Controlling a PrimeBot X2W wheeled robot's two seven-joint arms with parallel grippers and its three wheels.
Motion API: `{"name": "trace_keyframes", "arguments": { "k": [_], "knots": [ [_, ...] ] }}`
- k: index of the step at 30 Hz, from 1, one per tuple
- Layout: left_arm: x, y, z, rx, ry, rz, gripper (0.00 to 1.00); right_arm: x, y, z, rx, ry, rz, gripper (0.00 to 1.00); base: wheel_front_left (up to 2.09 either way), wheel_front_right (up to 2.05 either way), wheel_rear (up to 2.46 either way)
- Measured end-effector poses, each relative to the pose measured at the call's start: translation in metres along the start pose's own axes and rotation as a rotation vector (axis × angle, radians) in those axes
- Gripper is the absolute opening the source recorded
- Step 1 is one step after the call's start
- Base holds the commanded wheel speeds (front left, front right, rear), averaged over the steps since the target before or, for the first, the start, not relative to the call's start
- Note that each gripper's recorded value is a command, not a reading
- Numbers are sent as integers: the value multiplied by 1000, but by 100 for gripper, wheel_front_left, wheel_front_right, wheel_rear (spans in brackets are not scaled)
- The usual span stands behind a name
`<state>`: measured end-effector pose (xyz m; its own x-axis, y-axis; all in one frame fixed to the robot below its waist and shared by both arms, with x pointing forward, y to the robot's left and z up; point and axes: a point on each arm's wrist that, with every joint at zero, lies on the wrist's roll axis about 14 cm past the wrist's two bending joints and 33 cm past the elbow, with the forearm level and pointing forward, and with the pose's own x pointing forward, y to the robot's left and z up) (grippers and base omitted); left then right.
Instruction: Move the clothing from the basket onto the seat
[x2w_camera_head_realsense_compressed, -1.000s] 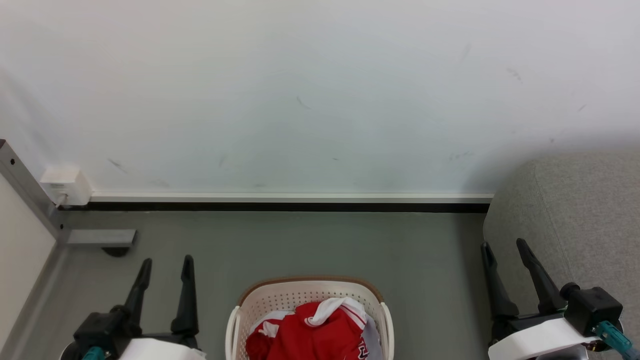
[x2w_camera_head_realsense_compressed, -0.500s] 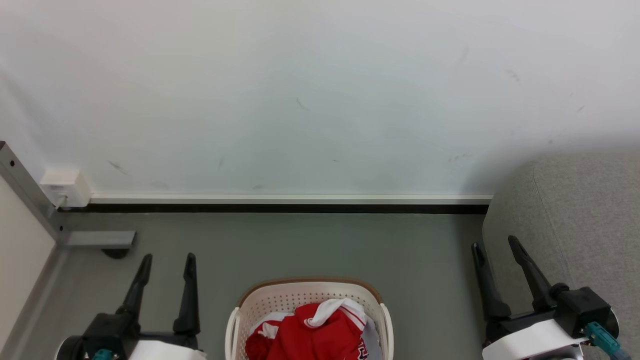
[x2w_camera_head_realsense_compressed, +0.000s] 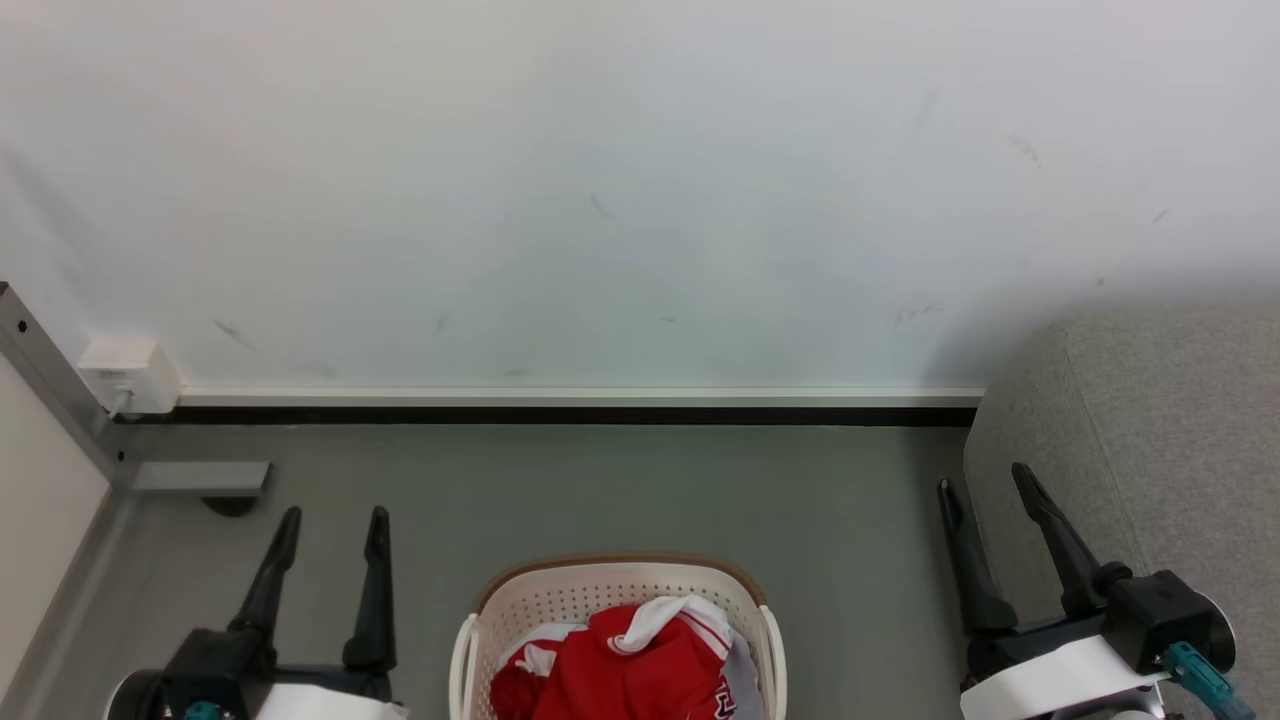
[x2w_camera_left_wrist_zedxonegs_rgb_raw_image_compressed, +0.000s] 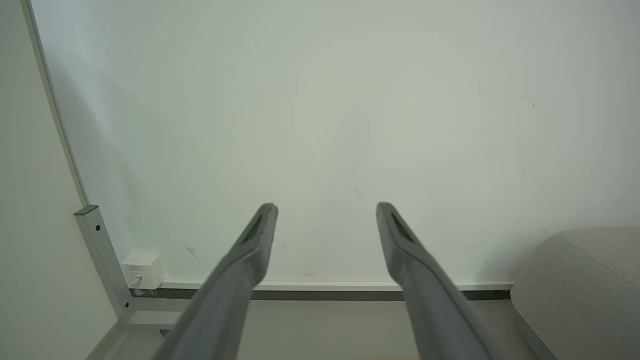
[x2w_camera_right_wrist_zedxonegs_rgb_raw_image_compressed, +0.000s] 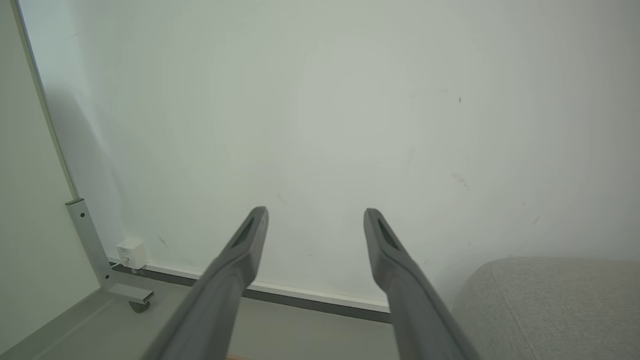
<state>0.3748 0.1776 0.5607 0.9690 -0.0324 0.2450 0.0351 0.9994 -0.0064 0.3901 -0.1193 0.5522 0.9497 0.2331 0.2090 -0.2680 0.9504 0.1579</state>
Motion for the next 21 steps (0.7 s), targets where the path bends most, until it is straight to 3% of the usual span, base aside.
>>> {"name": "trace_keyframes", "arguments": {
  "k": [21],
  "knots": [
    [0, 0, -6, -14, 17, -6, 100, -1, 1, -3, 18, 7, 1, 100, 0, 0, 0]
  ]
}}
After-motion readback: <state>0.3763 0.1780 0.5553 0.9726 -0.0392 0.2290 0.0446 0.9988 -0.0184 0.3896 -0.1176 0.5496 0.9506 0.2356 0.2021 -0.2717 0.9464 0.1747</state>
